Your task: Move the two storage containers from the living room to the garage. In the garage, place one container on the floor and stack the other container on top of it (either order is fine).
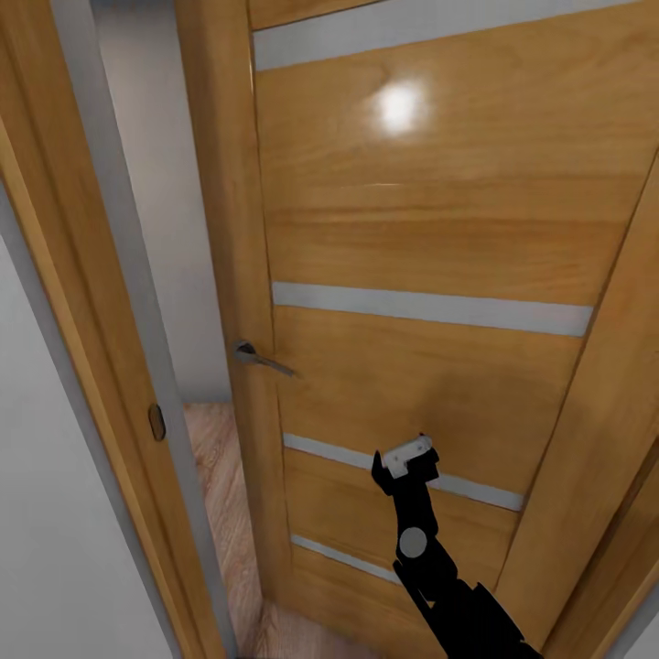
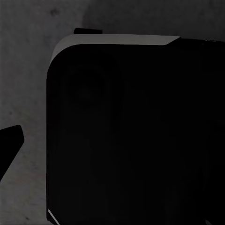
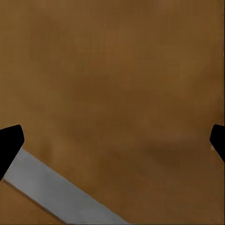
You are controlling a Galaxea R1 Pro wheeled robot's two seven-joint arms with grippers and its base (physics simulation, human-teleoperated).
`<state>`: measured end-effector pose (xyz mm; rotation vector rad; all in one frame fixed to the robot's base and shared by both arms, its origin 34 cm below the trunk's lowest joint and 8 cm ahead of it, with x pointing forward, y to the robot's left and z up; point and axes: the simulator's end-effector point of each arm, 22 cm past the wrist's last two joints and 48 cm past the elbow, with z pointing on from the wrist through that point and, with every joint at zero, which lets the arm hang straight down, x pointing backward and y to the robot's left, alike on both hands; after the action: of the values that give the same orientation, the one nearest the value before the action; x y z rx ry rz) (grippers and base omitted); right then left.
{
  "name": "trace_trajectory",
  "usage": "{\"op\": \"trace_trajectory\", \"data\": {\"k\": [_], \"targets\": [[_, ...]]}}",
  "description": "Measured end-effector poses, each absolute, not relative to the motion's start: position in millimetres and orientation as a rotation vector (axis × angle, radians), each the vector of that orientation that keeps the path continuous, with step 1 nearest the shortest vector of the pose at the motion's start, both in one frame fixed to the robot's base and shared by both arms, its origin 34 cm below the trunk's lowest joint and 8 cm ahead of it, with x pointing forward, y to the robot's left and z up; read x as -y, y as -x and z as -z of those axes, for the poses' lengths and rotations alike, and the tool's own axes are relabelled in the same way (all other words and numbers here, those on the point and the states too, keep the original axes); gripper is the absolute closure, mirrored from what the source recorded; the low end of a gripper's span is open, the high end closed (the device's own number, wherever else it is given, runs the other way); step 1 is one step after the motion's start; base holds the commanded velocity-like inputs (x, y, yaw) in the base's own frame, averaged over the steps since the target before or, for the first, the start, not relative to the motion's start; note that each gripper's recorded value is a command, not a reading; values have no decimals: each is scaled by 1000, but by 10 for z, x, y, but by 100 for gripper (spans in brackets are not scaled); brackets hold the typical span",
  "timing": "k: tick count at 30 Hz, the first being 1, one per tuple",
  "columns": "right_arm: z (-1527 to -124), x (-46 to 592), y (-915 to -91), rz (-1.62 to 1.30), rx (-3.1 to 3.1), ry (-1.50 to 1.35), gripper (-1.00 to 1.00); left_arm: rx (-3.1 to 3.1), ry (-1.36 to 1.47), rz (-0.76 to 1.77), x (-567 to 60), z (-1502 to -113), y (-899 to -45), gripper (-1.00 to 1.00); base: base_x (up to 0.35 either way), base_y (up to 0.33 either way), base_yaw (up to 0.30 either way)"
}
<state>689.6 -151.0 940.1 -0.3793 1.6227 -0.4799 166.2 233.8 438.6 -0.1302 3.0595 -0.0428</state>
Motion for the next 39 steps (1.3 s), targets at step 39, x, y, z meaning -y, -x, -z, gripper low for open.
{"op": "trace_trajectory", "data": {"k": [39], "targets": [[-9875,828,-7479,566,-1629,483,-100,-3059,130,43,-2338,-4386,-1662,-100,0,0,0]]}}
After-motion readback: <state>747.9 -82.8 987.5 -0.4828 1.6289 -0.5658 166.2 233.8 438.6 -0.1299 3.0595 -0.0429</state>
